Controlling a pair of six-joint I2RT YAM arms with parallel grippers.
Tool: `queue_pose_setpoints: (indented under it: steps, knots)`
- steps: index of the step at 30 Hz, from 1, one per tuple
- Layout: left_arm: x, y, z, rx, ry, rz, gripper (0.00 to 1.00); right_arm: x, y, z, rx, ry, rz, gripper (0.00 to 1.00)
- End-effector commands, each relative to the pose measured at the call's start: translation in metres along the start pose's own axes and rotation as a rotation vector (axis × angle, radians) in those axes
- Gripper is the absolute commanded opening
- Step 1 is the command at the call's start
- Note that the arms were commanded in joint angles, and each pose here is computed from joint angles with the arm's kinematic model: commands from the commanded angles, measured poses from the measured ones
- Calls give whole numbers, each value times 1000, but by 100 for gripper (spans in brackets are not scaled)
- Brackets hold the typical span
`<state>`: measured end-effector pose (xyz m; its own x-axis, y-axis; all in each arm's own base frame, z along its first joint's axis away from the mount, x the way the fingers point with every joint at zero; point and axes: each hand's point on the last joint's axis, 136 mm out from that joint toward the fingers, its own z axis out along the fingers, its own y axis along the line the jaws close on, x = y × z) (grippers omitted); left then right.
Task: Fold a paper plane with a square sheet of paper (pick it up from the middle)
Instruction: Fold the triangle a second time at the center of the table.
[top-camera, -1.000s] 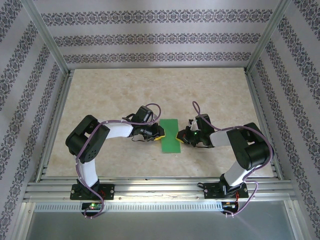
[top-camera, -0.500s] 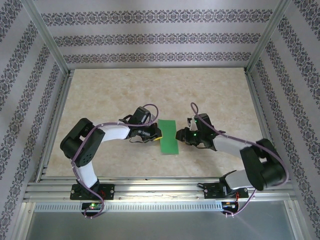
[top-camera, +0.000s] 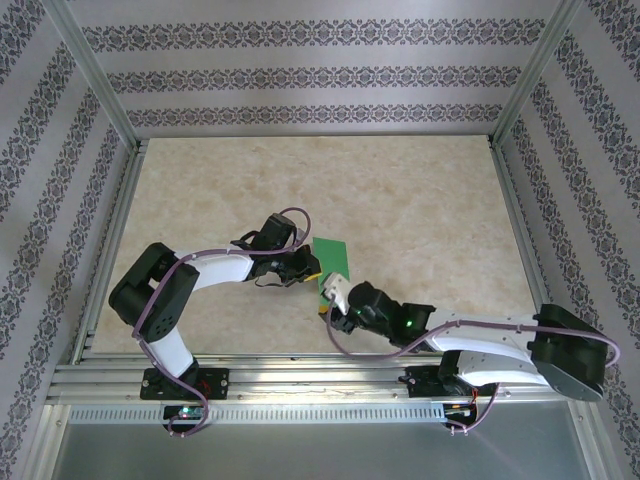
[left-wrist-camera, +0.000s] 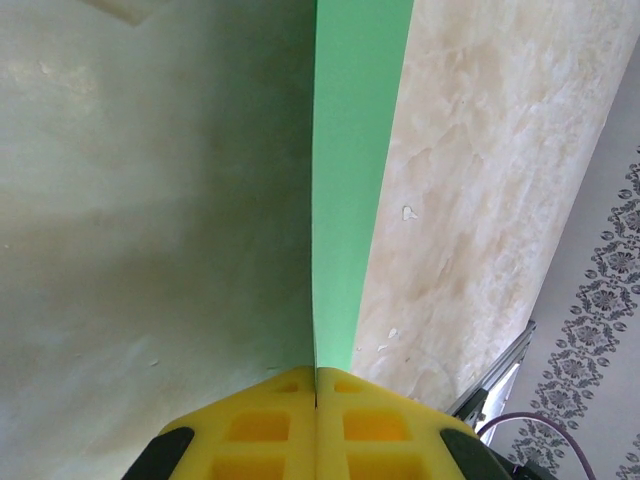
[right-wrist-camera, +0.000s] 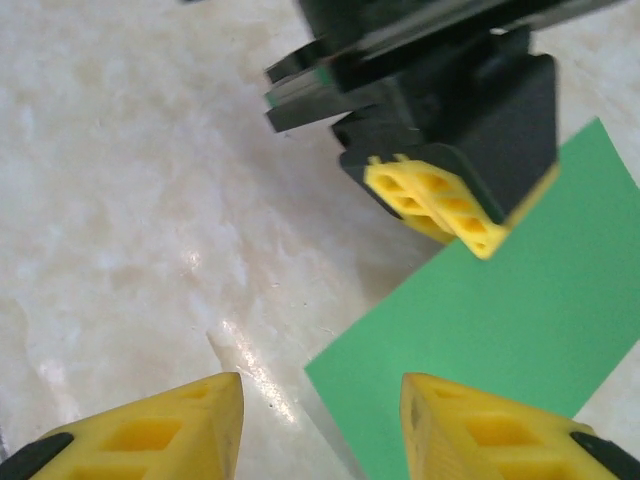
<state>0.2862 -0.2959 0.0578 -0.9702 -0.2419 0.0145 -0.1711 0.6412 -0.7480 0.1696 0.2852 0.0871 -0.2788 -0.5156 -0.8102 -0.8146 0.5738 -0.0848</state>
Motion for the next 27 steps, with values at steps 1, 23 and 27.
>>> queue_pose_setpoints:
  steps: [1, 23, 27]
  knots:
    - [-4, -7, -5, 23, -10, -16, 5, -13, -11, 6, 140, -43, -172, 46]
    - [-4, -5, -4, 31, -12, -29, 5, 10, -13, 26, 283, 76, -254, 24]
    - [-5, -5, -4, 28, -13, -28, 5, 13, -14, 25, 287, 81, -240, 19]
